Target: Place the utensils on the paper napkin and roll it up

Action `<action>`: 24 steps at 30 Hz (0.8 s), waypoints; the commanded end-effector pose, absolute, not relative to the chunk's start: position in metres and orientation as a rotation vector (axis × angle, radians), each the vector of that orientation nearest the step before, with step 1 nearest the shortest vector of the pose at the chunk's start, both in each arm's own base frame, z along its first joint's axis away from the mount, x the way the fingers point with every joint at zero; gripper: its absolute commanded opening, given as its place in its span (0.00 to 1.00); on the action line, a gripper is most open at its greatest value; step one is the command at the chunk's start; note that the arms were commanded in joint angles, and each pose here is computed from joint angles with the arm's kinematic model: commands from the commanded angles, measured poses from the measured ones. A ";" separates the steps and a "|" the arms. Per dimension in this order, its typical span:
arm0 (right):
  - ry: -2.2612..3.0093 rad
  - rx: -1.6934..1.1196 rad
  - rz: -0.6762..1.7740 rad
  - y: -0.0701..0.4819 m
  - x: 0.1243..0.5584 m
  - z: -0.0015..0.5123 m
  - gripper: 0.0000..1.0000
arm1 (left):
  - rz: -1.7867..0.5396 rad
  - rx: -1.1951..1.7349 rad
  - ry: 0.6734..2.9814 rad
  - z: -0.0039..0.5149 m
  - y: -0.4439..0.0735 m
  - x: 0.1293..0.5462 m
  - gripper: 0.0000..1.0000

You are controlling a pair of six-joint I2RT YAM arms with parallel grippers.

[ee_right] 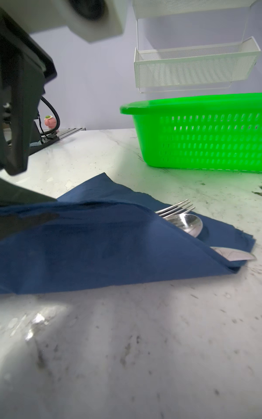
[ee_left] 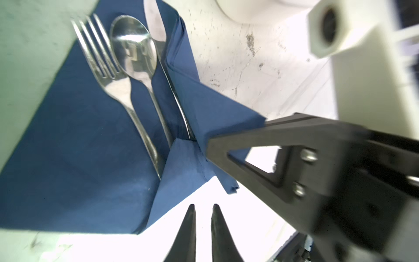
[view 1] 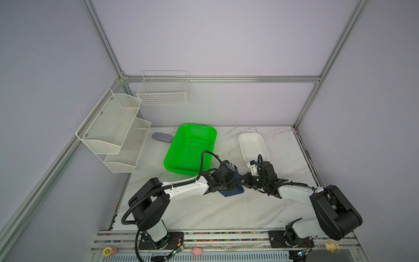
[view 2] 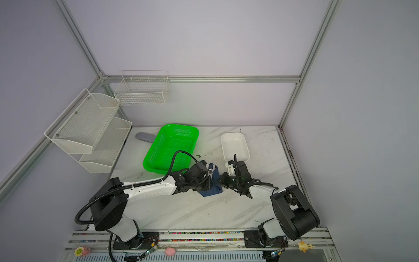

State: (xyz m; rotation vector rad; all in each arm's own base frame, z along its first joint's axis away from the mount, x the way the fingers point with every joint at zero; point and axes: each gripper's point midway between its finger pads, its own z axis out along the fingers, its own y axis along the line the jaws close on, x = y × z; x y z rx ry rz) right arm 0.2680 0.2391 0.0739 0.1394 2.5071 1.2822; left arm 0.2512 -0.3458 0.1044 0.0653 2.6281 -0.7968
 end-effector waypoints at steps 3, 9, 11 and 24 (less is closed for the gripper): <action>2.510 0.080 1.264 0.249 0.269 0.075 0.09 | -0.863 -0.048 2.557 0.118 -0.332 0.261 0.25; 2.517 0.062 1.273 0.257 0.269 0.072 0.12 | -0.978 -0.110 2.543 0.121 -0.336 0.272 0.50; 2.523 0.054 1.277 0.258 0.268 0.070 0.14 | -1.027 -0.135 2.537 0.121 -0.339 0.276 0.58; 2.535 -0.026 1.353 0.266 0.256 0.063 0.34 | -1.061 -0.279 2.577 0.098 -0.334 0.287 0.77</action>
